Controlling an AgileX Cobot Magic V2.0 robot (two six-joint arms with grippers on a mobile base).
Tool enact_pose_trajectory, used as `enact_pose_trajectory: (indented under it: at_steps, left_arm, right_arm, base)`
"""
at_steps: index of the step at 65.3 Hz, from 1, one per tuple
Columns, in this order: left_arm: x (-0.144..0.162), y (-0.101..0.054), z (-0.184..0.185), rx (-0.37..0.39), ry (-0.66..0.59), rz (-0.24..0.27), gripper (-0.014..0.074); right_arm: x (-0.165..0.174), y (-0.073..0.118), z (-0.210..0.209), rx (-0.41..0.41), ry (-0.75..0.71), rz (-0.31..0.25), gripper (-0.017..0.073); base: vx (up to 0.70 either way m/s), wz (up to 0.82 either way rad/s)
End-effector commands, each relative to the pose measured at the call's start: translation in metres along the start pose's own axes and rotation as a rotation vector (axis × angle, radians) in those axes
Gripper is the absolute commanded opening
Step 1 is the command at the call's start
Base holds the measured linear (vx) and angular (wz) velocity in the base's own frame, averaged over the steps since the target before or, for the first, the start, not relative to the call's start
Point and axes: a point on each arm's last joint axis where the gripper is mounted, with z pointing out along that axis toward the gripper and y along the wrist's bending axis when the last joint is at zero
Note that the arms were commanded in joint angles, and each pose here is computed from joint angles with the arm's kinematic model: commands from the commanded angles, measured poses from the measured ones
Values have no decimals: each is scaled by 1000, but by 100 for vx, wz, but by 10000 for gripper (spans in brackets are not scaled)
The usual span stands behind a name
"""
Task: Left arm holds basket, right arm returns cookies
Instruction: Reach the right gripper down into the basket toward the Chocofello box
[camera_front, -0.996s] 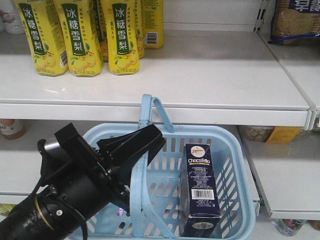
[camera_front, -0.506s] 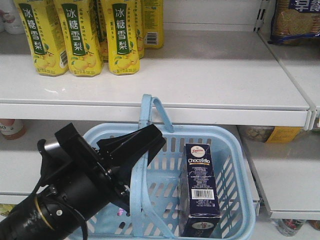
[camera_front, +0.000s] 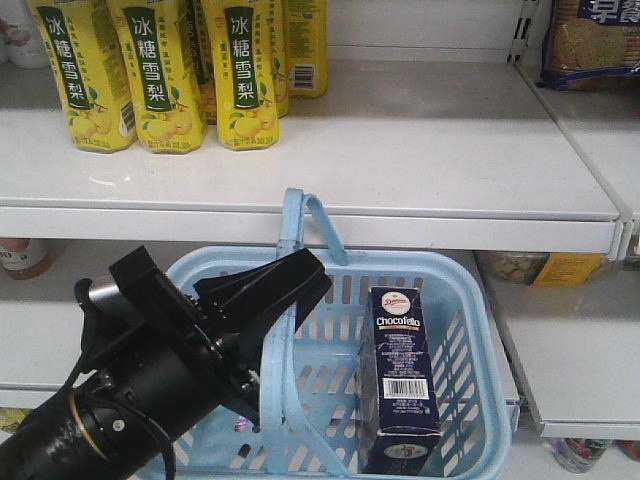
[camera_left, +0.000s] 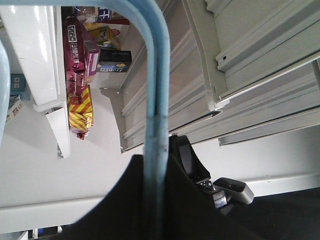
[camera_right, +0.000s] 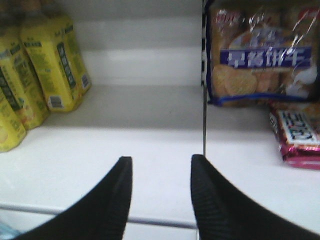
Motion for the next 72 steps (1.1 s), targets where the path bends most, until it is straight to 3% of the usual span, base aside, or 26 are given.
enact_pose_trajectory:
  at_steps: [1, 8, 13, 25, 38, 55, 72]
  left_arm:
    - [3, -28, 3, 197, 15, -2, 0]
    - [3, -28, 3, 197, 15, -2, 0]
    - [3, -28, 3, 197, 15, -2, 0]
    - [3, -28, 3, 197, 15, -2, 0]
    - [3, -28, 3, 197, 15, -2, 0]
    - [3, -28, 3, 197, 15, -2, 0]
    - [3, -28, 3, 197, 15, -2, 0]
  right_arm:
    - [-7, 3, -4, -26, -23, 20, 392]
    - [-4, 6, -5, -52, 19, 44, 491]
    - [-1, 12, -3, -97, 49, 29, 529]
    - [13, 37, 8, -252, 210, -3, 537]
    - [34, 69, 24, -368, 434, 39, 537]
    - [61, 89, 52, -300, 709, 94, 537]
    - [66, 107, 69, -282, 785, 120, 537]
  base:
    - [0, 0]
    - [0, 0]
    - [0, 0]
    - [0, 0]
    - [0, 0]
    - [0, 0]
    - [0, 0]
